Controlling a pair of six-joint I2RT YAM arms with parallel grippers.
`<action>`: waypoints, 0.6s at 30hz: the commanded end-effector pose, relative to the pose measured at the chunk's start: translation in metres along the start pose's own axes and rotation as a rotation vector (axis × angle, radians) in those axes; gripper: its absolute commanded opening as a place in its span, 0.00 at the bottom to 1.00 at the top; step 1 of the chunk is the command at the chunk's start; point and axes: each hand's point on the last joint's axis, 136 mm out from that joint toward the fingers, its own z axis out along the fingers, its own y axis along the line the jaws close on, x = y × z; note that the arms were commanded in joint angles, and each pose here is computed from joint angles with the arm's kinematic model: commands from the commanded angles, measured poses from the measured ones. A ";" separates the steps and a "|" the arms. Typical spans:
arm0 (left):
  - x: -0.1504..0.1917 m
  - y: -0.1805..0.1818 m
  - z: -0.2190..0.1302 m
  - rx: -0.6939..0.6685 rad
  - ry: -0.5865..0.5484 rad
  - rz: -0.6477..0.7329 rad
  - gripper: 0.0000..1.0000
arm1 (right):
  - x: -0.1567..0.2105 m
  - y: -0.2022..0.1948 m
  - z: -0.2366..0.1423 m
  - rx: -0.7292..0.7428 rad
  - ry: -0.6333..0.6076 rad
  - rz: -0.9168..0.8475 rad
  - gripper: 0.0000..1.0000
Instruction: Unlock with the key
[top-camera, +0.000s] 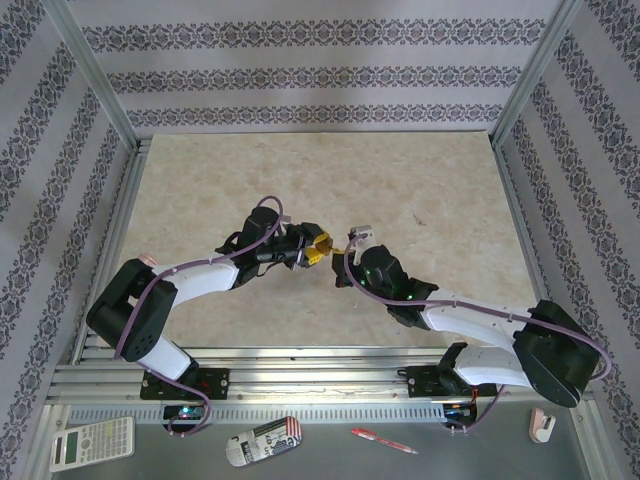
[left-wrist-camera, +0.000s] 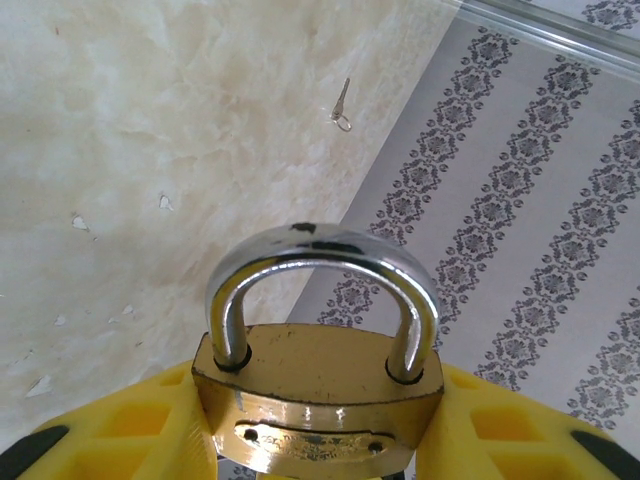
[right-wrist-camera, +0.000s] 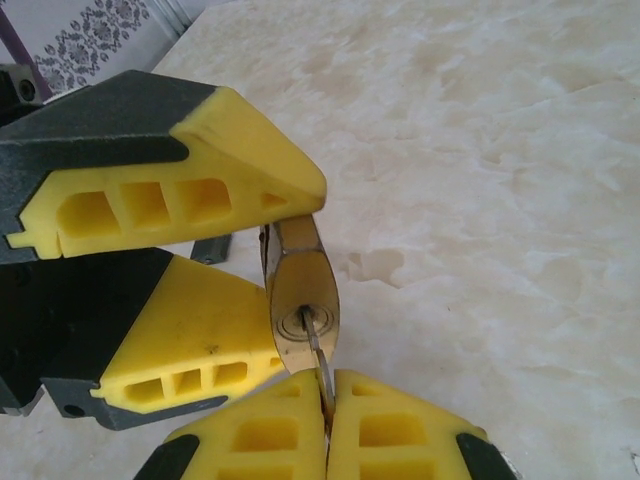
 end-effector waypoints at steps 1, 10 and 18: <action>0.044 -0.027 -0.001 0.036 0.152 0.114 0.00 | -0.015 0.014 0.004 -0.041 -0.024 -0.036 0.00; 0.067 -0.044 0.004 0.142 0.207 0.215 0.00 | -0.026 0.010 0.019 -0.073 -0.046 0.053 0.00; 0.069 -0.104 -0.017 0.502 0.194 0.445 0.00 | -0.066 -0.007 0.005 -0.217 -0.121 0.365 0.00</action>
